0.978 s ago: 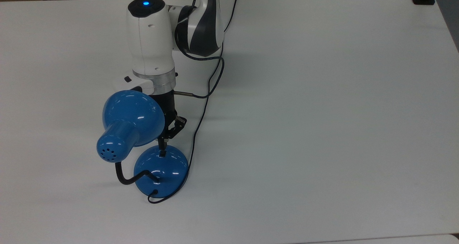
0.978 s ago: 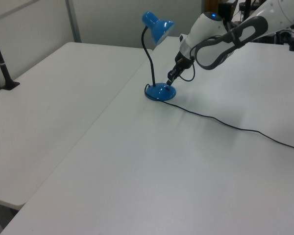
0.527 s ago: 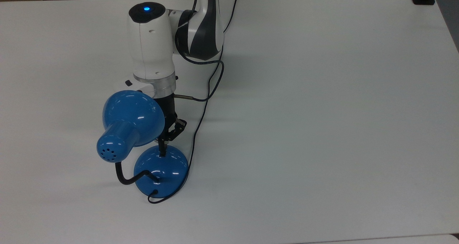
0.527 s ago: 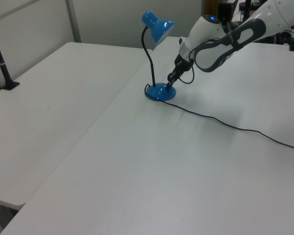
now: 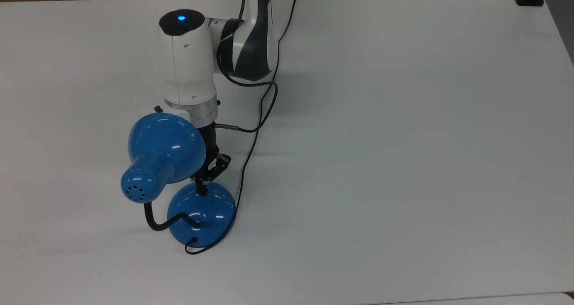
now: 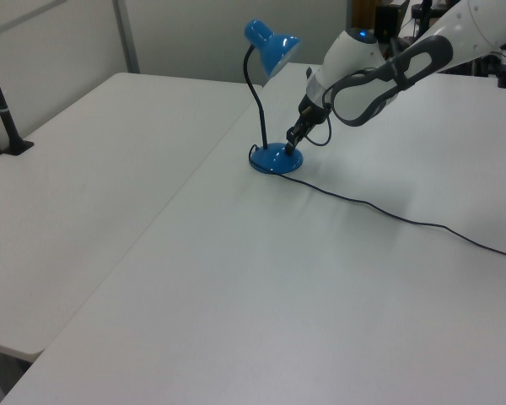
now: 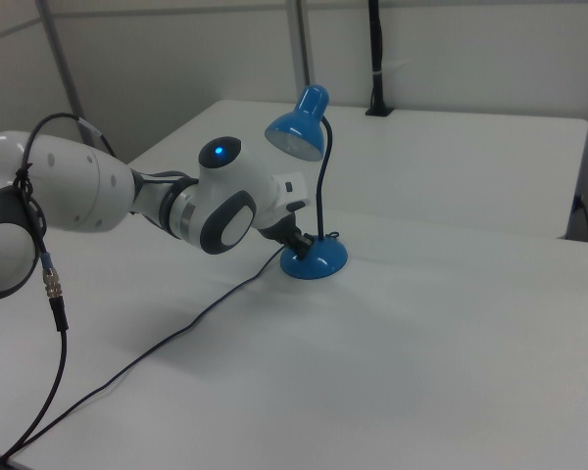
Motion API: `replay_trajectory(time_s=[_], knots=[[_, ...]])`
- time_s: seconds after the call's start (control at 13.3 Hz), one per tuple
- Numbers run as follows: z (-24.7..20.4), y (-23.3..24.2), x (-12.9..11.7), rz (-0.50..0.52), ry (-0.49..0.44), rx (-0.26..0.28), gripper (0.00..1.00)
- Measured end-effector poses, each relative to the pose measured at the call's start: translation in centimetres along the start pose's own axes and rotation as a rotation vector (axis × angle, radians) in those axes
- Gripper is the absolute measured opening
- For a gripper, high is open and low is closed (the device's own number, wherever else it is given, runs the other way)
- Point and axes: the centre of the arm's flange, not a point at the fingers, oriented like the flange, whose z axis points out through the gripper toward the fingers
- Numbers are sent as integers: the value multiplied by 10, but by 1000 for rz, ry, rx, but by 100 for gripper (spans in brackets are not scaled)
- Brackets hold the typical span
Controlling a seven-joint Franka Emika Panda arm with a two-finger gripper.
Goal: Turn on the lamp
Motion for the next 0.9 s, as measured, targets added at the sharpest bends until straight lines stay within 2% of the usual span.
replay_trajectory(time_s=[0.9], knots=[[6,-3,8,-3,15,1,1]])
